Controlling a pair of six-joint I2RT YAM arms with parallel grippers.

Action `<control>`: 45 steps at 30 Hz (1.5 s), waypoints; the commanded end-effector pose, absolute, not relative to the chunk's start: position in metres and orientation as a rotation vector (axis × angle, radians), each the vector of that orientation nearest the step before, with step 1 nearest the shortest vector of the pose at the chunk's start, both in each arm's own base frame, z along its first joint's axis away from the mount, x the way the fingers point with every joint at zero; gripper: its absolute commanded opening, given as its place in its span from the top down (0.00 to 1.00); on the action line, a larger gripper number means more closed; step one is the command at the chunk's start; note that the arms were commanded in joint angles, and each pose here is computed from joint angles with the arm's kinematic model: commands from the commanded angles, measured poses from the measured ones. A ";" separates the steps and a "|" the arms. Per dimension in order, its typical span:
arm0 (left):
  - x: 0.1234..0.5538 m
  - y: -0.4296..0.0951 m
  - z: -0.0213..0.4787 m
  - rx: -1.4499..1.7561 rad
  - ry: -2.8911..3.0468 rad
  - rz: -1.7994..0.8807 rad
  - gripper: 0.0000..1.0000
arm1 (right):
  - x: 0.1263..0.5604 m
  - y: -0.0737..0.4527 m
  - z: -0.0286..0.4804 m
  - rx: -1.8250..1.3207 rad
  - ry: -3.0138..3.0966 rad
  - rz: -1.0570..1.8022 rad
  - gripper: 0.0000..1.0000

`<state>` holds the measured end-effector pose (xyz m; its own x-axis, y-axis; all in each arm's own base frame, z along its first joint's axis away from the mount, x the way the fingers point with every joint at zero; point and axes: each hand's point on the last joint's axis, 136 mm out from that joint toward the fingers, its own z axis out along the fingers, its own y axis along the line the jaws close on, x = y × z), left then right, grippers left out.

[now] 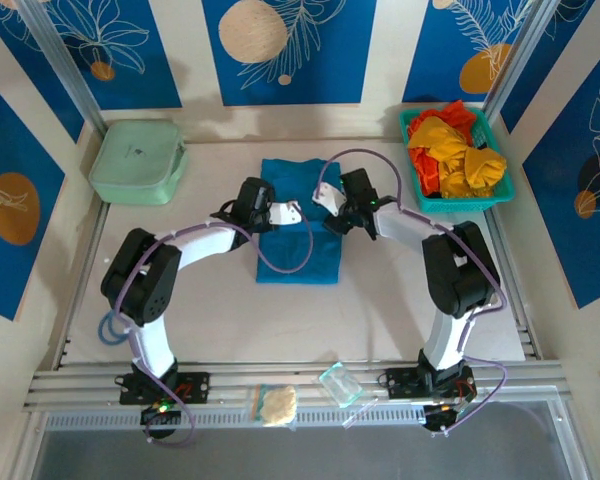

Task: Fold and stack the t-shirts

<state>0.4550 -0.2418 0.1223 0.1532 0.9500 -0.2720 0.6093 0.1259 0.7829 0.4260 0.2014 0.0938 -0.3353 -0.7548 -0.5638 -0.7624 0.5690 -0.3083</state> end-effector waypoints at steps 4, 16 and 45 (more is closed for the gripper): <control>0.409 -0.235 0.196 1.548 1.352 0.422 0.23 | 0.366 0.205 0.149 -1.469 1.860 0.134 0.40; 0.240 -0.201 0.072 2.484 1.254 0.092 0.25 | 0.254 0.196 0.089 -2.185 1.673 0.182 0.30; 0.305 -0.205 -0.002 2.595 1.429 0.161 0.50 | 0.261 0.220 0.012 -2.395 1.732 0.218 0.36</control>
